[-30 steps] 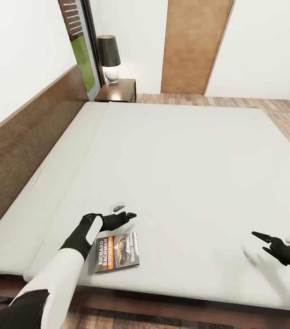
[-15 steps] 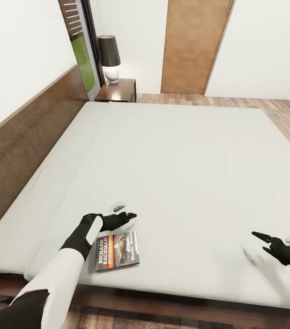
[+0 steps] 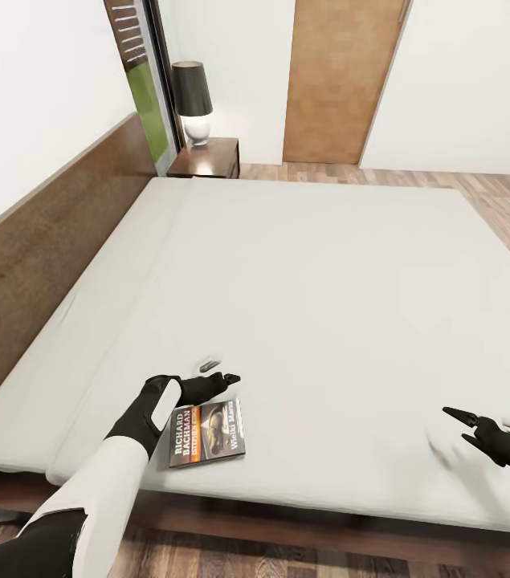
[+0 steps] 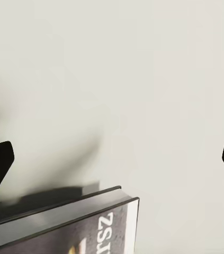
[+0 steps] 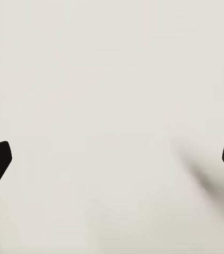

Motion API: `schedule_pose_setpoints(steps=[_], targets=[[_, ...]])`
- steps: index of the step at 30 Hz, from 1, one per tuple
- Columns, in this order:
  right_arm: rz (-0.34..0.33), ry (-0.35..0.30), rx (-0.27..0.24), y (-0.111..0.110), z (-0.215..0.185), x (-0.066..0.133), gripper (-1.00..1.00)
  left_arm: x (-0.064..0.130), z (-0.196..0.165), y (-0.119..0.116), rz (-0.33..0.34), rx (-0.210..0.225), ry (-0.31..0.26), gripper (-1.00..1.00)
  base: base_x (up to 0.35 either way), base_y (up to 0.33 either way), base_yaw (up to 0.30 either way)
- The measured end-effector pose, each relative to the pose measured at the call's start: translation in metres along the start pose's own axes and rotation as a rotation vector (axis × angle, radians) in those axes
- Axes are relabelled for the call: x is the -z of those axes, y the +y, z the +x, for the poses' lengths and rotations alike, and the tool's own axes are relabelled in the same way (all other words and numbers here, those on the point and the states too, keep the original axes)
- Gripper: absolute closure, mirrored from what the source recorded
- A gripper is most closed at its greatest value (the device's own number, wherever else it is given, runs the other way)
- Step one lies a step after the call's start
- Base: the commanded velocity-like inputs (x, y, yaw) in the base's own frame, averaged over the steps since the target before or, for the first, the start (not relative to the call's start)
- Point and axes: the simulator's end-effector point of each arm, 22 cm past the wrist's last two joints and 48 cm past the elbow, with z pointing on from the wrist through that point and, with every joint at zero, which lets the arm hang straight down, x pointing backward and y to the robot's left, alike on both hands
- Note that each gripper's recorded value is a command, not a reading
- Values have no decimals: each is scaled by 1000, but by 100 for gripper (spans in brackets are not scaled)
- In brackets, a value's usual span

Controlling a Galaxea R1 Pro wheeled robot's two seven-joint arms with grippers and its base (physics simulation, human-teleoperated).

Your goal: In the bedroom, move the book from the bed onto either nightstand, and place the two sandals side by side next to the bed.

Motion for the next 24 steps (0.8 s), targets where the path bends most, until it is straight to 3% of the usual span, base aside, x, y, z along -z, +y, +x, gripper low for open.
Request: schedule_pose_setpoints(steps=[5, 13, 24], targets=[[0, 0, 0, 0, 0, 0, -100, 0, 0, 0, 0, 0, 0, -100, -21, 0, 0], [0, 0, 0, 0, 0, 0, -100, 0, 0, 0, -1, -1, 1, -100, -217, 0, 0], [0, 0, -1, 0, 0, 0, -100, 0, 0, 0, -1, -1, 0, -100, -14, 0, 0]])
